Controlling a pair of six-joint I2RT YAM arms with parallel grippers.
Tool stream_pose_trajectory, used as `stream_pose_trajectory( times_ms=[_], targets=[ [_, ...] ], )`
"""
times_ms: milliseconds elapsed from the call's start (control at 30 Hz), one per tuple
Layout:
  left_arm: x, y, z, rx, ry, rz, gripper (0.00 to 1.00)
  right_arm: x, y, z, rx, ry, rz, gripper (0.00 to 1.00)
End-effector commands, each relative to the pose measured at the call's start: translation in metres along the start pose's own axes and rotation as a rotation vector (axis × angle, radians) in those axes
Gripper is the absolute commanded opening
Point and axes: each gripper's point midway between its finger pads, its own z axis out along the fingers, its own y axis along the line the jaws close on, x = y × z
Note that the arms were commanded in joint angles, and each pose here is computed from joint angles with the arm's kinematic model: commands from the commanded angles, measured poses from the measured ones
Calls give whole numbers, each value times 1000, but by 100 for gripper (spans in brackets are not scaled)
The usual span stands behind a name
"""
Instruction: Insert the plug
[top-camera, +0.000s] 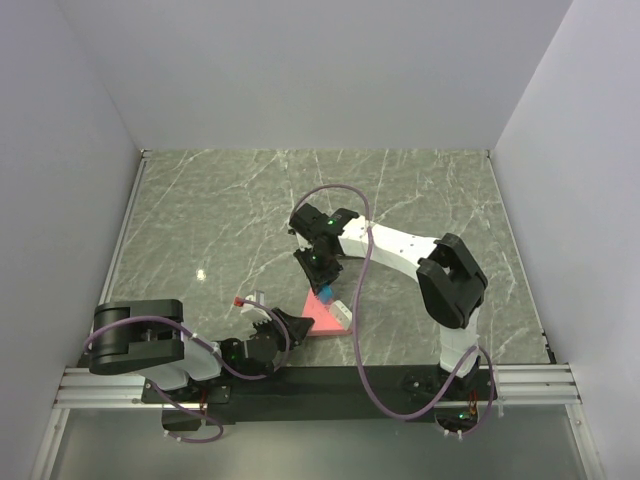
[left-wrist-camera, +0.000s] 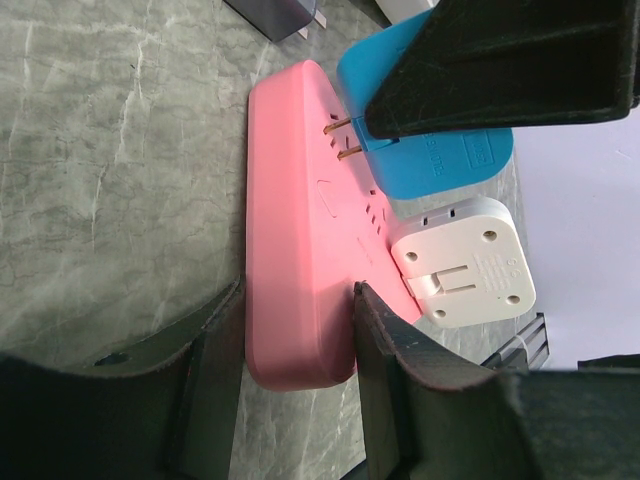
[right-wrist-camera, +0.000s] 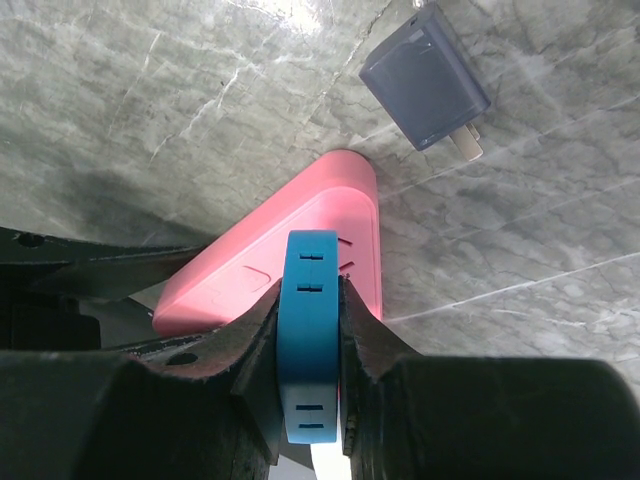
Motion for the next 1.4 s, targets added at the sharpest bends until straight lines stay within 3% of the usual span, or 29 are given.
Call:
stream_pose_trajectory(
  times_ms=[0,333,833,1367],
  targets=[
    [4,83,-26,-163,72,220,0,13,11,49,-8,66,-11,0],
    [2,84,-26,-164,65,222,0,13,21,55,5,75,-18,0],
    [1,83,-27,-157,66,223,0,52,9,45,49,34,59,0],
    [-1,86,-29,-172,59,224,0,92,15,63,-4,75,91,0]
  ],
)
